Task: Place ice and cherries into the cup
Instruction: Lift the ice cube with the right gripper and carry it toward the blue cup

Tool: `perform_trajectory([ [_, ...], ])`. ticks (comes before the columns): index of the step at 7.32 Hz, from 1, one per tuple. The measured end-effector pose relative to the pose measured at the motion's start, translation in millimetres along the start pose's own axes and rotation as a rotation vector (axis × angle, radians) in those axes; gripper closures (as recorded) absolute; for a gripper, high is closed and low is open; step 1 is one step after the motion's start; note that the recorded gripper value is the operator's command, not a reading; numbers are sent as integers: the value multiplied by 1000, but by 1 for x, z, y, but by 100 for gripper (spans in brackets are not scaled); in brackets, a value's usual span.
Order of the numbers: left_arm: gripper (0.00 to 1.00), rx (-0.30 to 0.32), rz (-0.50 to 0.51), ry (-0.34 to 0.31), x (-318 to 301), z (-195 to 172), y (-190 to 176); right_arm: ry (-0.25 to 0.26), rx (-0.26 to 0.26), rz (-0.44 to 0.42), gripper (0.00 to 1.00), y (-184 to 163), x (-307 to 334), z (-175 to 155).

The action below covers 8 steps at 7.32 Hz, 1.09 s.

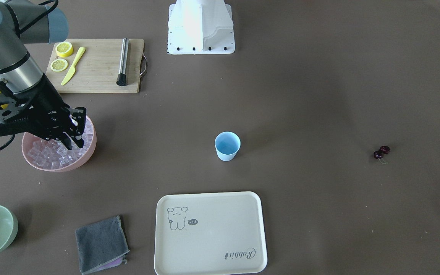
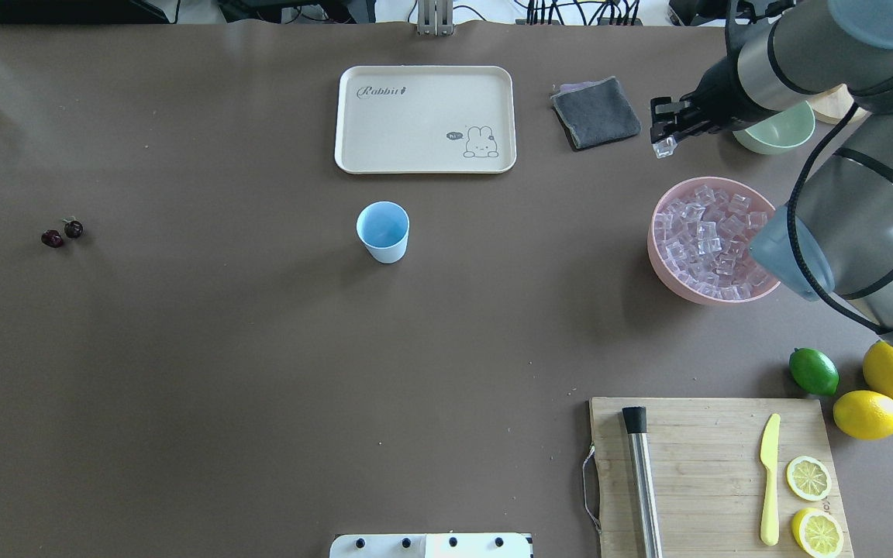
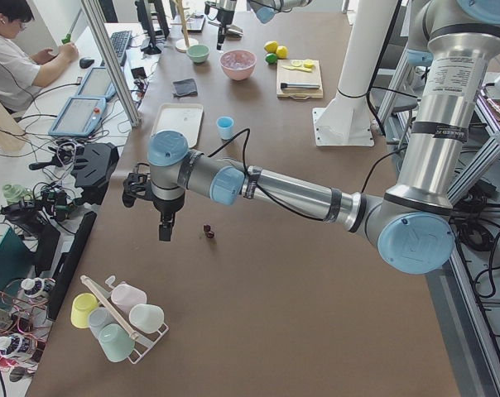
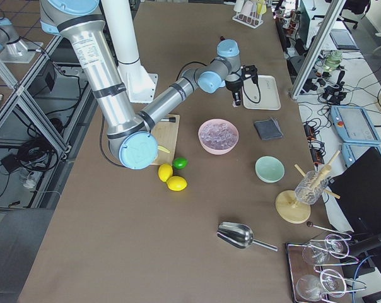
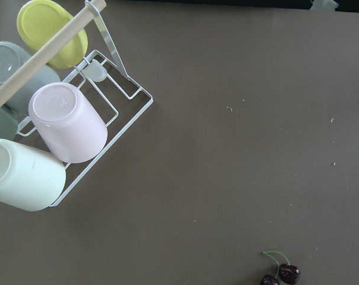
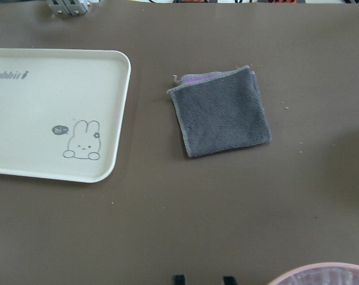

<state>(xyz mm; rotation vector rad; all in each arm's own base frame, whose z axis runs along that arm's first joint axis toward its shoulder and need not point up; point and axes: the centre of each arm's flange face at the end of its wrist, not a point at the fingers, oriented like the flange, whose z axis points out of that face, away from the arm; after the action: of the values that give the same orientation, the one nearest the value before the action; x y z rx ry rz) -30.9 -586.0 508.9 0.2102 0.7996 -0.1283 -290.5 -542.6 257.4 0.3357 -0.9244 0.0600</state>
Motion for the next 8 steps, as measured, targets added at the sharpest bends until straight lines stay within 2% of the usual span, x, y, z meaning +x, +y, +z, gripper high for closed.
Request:
perform_trajectory([
  [2, 2, 9, 11, 5, 6, -3, -3, -50, 27, 42, 100, 14, -72, 6],
  [5, 2, 16, 19, 8, 9, -6, -4, -102, 68, 15, 100, 58, -151, 30],
  [6, 2, 18, 21, 8, 9, -6, -4, -124, 87, -1, 100, 71, -174, 46],
  [8, 2, 18, 21, 7, 9, -6, -3, -135, 122, -5, 100, 75, -223, 82],
])
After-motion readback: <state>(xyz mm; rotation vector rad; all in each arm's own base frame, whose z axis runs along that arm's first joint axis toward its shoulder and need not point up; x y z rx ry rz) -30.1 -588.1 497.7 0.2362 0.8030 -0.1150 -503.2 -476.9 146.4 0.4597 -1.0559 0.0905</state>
